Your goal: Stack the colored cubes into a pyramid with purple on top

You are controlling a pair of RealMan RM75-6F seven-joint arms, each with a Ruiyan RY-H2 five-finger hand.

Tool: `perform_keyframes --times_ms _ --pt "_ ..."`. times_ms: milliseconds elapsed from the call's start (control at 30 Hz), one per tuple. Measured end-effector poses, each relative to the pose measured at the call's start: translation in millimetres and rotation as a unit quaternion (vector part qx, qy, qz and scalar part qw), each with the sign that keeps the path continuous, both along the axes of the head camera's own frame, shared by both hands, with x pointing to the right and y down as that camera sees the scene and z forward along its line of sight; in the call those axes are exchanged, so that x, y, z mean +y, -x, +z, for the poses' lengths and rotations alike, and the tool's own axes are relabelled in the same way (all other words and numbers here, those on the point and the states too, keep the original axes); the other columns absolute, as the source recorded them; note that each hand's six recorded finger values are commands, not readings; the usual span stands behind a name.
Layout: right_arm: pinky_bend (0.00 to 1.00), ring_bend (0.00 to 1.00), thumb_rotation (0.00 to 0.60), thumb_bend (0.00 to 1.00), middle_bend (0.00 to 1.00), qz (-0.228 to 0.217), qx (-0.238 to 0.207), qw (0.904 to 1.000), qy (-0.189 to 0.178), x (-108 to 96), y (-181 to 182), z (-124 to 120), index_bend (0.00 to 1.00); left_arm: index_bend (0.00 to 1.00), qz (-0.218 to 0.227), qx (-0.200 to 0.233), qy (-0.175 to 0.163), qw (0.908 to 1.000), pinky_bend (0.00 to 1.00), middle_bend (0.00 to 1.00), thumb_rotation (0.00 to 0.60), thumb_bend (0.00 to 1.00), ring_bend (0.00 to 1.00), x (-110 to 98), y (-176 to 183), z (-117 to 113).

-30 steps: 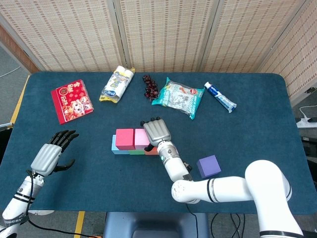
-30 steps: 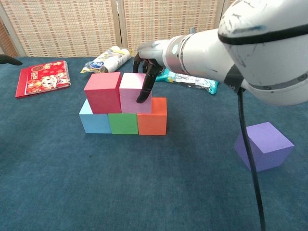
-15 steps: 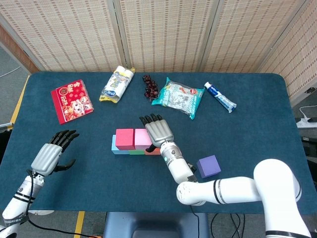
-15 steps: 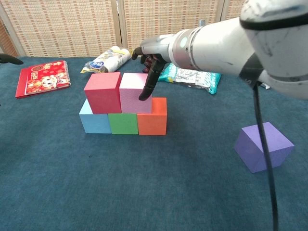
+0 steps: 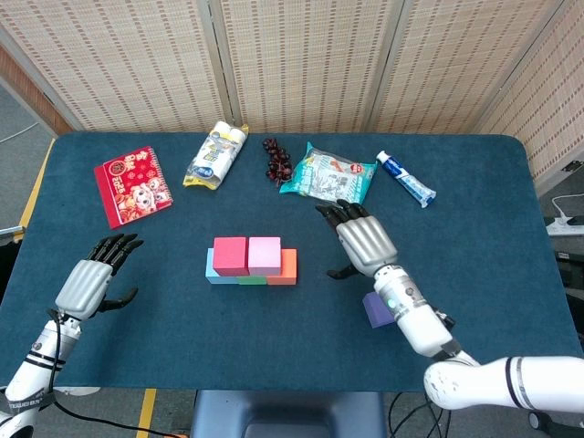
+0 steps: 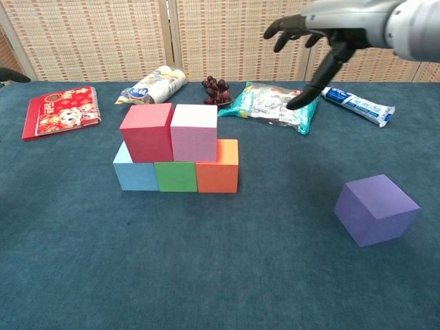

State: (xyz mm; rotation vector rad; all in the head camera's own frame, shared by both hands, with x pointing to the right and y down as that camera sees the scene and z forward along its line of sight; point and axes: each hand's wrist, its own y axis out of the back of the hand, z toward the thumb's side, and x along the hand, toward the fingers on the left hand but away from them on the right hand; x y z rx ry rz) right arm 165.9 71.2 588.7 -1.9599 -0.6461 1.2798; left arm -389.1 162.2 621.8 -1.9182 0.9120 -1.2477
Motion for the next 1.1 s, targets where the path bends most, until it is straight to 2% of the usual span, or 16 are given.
perform_keyframes --times_ms 167,300,533,833,1100 --pt "0.27 0.14 0.600 0.16 0.25 -0.014 -0.010 0.9999 0.000 30.3 -48.5 -4.1 0.15 0.11 -0.014 0.007 -0.007 0.9999 0.10 0.05 0.600 0.34 0.01 -3.6 -1.5 -2.1" --pt "0.27 0.14 0.600 0.12 0.25 -0.020 -0.013 0.9995 0.021 62.3 -88.6 3.0 0.16 0.11 -0.015 0.006 -0.009 0.9998 0.10 0.05 0.600 0.34 0.01 -4.8 -3.6 -4.2" --pt "0.27 0.14 0.600 0.11 0.25 -0.036 0.033 0.9981 0.039 85.8 -137.2 33.7 0.19 0.11 -0.013 0.000 -0.007 0.9999 0.10 0.05 0.600 0.34 0.01 -4.9 -8.2 -6.3" --pt "0.27 0.14 0.600 0.11 0.27 -0.078 0.052 0.9938 0.060 100.3 -131.3 69.5 0.28 0.11 -0.010 -0.004 -0.005 0.9999 0.10 0.05 0.600 0.34 0.01 -4.7 -10.6 -9.0" --pt "0.27 0.16 0.600 0.11 0.28 -0.105 0.074 0.9897 0.065 102.1 -131.9 80.3 0.34 0.11 -0.014 -0.008 -0.003 0.9999 0.10 0.05 0.600 0.34 0.01 -3.1 -7.6 -10.6"
